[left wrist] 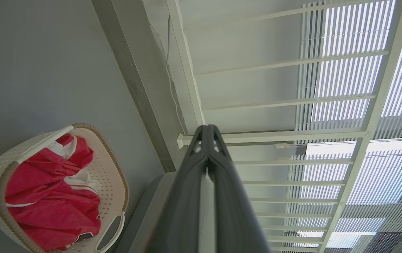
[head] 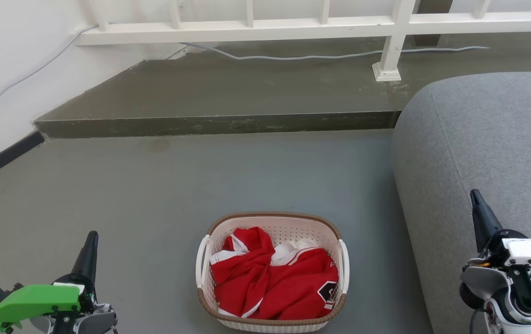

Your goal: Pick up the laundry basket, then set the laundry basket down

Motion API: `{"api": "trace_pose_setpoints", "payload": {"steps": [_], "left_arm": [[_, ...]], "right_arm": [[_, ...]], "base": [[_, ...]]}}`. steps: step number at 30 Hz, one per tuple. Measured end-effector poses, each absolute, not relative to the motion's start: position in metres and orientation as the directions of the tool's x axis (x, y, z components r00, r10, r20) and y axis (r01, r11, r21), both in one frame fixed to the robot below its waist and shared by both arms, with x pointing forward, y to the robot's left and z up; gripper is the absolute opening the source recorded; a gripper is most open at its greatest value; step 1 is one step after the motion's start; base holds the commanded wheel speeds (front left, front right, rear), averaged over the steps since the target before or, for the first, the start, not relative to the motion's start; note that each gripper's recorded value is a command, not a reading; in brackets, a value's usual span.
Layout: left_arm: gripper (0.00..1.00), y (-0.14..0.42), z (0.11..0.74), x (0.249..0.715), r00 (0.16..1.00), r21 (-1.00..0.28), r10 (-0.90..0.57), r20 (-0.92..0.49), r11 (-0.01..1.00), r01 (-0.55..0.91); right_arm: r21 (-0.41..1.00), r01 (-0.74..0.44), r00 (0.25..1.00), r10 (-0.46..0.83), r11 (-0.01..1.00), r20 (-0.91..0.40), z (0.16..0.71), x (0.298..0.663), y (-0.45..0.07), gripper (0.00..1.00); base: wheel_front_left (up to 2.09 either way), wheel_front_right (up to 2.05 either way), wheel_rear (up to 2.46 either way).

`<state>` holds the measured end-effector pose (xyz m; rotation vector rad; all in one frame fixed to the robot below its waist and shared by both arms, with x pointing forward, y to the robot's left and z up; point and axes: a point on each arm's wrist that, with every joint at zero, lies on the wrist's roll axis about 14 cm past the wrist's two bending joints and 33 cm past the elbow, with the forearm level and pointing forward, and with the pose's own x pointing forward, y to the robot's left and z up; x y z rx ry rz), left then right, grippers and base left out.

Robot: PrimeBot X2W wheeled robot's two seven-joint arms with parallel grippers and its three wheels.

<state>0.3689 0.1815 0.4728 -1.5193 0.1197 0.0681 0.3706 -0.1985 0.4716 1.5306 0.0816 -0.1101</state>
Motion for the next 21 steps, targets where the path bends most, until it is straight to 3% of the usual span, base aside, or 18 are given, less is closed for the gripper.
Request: {"api": "trace_pose_setpoints", "payload": {"steps": [5,21], "left_arm": [[0.0,0.1835,0.4741,0.3697,0.993,-0.994,-0.029,-0.111,-0.008,-0.111],[0.0,0.1836,0.4738,0.3701,0.994,-0.994,-0.03,-0.109,-0.009,-0.11]], "right_arm": [[0.995,0.099,0.995,-0.029,-0.017,-0.1,0.477,0.3729,-0.2032,0.0],[0.995,0.098,0.995,-0.03,-0.016,-0.099,0.4775,0.3738,-0.204,0.0]], "base": [[0.0,0.0,0.0],[0.0,0.0,0.0]]}}
